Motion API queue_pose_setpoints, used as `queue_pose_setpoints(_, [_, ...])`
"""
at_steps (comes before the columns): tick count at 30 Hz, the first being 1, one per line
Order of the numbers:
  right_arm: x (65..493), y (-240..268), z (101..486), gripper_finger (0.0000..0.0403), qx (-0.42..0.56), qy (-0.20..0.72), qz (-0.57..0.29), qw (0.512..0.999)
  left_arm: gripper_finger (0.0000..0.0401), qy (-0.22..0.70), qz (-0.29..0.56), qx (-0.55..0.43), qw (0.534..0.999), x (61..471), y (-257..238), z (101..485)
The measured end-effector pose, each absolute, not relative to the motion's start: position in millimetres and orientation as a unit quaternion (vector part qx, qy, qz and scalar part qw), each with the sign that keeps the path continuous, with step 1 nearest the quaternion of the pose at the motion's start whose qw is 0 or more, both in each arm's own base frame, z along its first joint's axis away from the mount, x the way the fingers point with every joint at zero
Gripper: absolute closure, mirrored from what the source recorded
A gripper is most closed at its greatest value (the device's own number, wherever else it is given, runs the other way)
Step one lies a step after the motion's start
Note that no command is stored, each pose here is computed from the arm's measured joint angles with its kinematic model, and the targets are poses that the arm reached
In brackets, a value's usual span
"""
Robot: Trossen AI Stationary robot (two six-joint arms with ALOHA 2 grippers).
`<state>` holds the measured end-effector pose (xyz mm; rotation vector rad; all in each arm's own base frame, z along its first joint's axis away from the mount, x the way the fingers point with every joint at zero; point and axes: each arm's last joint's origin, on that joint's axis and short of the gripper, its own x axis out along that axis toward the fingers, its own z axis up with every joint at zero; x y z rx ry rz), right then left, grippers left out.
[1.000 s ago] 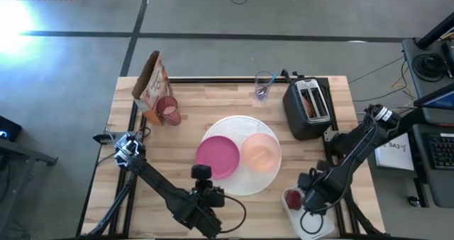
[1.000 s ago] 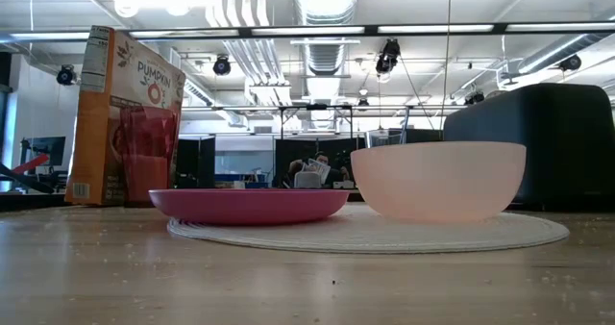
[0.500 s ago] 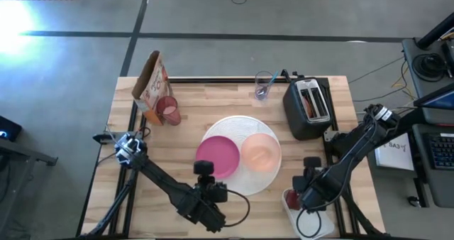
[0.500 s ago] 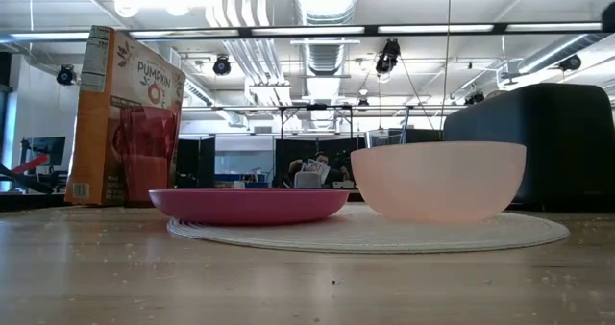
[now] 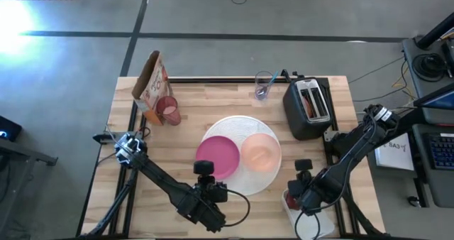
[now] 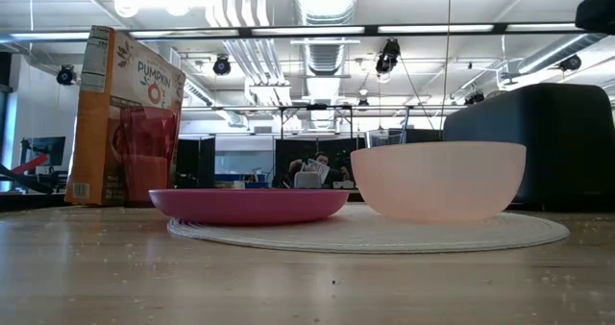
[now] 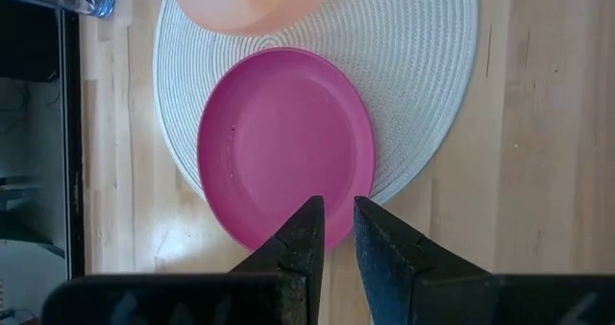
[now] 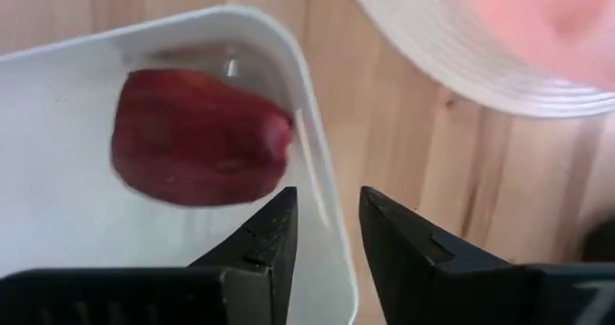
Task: Arrange a breakfast setting
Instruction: Move the white bin to the bottom right of the table
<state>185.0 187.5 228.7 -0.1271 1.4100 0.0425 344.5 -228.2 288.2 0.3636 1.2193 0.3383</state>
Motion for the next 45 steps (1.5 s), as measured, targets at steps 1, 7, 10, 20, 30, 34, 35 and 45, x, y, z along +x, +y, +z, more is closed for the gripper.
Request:
queue_pose_setpoints(1, [185.6,186.7,228.3,0.0303,-0.060,0.645,0.015,0.762,0.0359,0.567,0.157,0.169,0.791,344.5,-228.2,288.2])
queue_pose_setpoints(7, [189.8,180.5,222.2,0.0314,-0.052,0.646,0.004,0.761,0.0359,0.567,0.157,0.169,0.791,344.5,-228.2,288.2])
queue_pose_setpoints(10, [191.9,179.0,219.4,0.0318,-0.049,0.644,0.007,0.764,0.0359,0.567,0.157,0.169,0.791,344.4,-228.2,287.9])
queue_pose_setpoints(20, [193.9,180.9,218.6,0.0321,-0.038,0.644,0.018,0.764,0.0359,0.567,0.157,0.169,0.790,344.4,-228.2,287.7])
queue_pose_setpoints(30, [199.7,188.0,196.8,0.0322,-0.068,0.676,0.029,0.733,0.0359,0.569,0.156,0.171,0.789,343.7,-228.9,286.4])
queue_pose_setpoints(34, [200.2,190.3,191.6,0.0336,-0.060,0.693,0.038,0.718,0.0359,0.570,0.156,0.172,0.788,343.6,-228.8,285.7])
queue_pose_setpoints(35, [199.9,190.7,190.9,0.0343,-0.056,0.698,0.041,0.713,0.0359,0.570,0.156,0.172,0.788,343.6,-228.8,285.7])
queue_pose_setpoints(45, [197.9,191.6,190.0,0.0394,-0.033,0.718,0.047,0.694,0.0359,0.569,0.156,0.171,0.789,343.9,-229.0,285.7])
